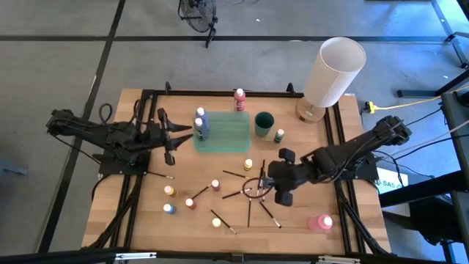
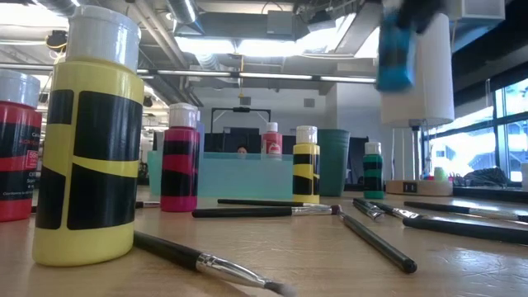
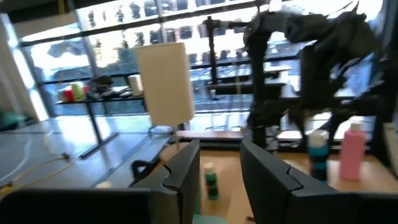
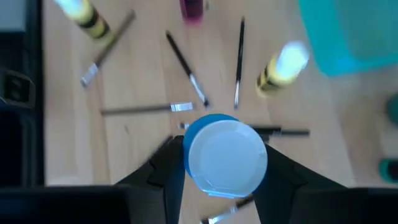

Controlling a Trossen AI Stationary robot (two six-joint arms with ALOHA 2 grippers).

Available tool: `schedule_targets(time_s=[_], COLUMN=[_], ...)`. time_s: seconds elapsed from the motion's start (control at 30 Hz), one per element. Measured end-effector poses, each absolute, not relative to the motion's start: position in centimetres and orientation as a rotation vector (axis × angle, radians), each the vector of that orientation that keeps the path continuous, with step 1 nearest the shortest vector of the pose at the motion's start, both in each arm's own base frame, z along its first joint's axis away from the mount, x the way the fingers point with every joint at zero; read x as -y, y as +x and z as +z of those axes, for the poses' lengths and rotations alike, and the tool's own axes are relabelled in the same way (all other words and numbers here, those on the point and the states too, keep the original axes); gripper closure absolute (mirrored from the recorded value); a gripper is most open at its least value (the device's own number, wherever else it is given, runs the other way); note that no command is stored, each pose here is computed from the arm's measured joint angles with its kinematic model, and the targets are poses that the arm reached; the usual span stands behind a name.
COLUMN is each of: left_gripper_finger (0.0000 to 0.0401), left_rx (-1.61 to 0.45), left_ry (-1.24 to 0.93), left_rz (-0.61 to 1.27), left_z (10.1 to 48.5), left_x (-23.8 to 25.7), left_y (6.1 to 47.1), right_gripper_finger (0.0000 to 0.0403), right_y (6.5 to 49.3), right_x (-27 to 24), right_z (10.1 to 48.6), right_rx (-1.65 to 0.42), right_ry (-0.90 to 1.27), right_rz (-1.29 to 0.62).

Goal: Pick & Place Paint Supplies
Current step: Put the right small blue paint bottle into the green bin

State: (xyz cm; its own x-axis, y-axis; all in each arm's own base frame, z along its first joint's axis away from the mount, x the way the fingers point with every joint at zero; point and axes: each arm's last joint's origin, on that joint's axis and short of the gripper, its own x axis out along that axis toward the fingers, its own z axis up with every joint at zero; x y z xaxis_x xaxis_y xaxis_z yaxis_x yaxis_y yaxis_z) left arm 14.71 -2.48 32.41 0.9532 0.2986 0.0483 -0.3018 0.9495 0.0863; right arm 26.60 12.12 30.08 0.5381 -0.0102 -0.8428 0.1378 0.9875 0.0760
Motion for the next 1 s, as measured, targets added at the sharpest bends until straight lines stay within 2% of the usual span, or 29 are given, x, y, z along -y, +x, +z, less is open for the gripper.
schedule_targets(time_s=[0.2,0.4,0.67,0.87,1.0], left_gripper_finger=[0.0292,0.0292,0.0294,0.0296,0.0297], left_rx=[0.046,0.030,-0.020,0.033,0.080], left_ry=[0.123,0.142,0.168,0.140,0.100], left_rz=[0.391,0.415,0.411,0.416,0.406], left_z=[32.8,32.8,32.3,32.9,33.3], left_x=[2.0,1.8,1.5,1.1,0.8], left_y=[13.9,13.1,12.3,10.8,9.6], right_gripper_finger=[0.0260,0.0260,0.0260,0.0260,0.0260], right_y=[28.0,29.3,32.1,34.9,35.9], right_x=[-9.8,-6.0,-2.1,0.5,1.9], right_z=[33.2,34.1,32.8,31.5,29.9], right_rx=[-0.910,-0.880,-0.861,-0.789,-0.828], right_ry=[0.158,0.223,0.246,0.309,0.313], right_rz=[-0.096,-0.149,-0.141,-0.088,-0.120])
